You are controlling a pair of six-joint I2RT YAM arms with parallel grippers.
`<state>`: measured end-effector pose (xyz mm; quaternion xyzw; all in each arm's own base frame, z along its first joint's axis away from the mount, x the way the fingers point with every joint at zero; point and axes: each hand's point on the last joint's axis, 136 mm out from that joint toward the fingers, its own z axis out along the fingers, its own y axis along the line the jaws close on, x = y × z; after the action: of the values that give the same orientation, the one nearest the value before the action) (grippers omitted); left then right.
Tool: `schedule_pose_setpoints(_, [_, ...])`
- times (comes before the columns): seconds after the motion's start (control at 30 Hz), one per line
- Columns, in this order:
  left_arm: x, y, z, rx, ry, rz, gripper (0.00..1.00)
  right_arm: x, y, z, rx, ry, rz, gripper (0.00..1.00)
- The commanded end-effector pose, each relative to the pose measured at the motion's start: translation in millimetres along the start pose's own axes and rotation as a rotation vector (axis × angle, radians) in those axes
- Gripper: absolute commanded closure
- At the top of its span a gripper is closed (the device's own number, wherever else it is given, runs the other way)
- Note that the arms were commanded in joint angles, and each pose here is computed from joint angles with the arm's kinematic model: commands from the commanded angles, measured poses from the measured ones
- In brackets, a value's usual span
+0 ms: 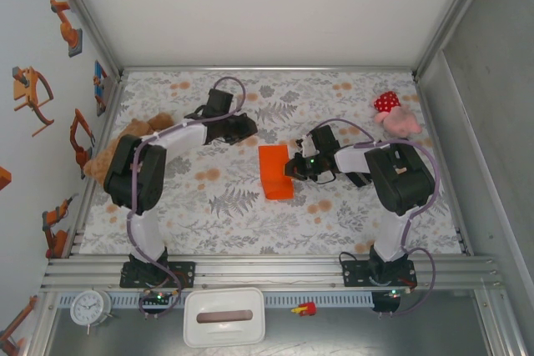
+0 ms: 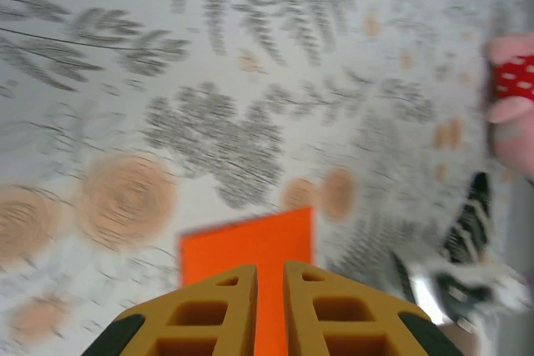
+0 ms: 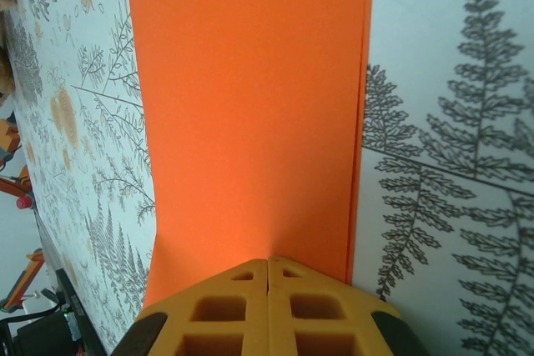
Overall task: Fold a paper plane with a square sheet of paper (pick it up from the middle)
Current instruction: First fold the square sheet of paper in half at the center of the table.
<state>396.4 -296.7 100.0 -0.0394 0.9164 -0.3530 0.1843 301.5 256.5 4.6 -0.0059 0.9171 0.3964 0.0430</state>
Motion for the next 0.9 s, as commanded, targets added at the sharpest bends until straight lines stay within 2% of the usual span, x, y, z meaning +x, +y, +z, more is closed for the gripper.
schedule_pose_setpoints(0.0, [36, -22, 1, 0.045, 0.025, 0.007, 0.82, 76, -136, -11, 0.508, 0.138, 0.254, 1.00])
schedule_pose_setpoints(0.2, [108, -20, 18, 0.042, 0.201, -0.030, 0.83, 76, -135, -11, 0.501, 0.139, 0.255, 1.00])
schedule_pose_setpoints(0.33, [138, -9, 23, -0.021, 0.281, -0.028, 0.84, 77, -137, -11, 0.507, 0.140, 0.259, 1.00])
schedule_pose_setpoints(0.57, [156, 17, 33, -0.086, 0.333, -0.052, 0.84, 77, -140, -11, 0.520, 0.136, 0.263, 1.00])
schedule_pose_setpoints(0.87, [168, 49, 36, -0.107, 0.347, -0.079, 0.84, 82, -148, -12, 0.551, 0.141, 0.273, 1.00])
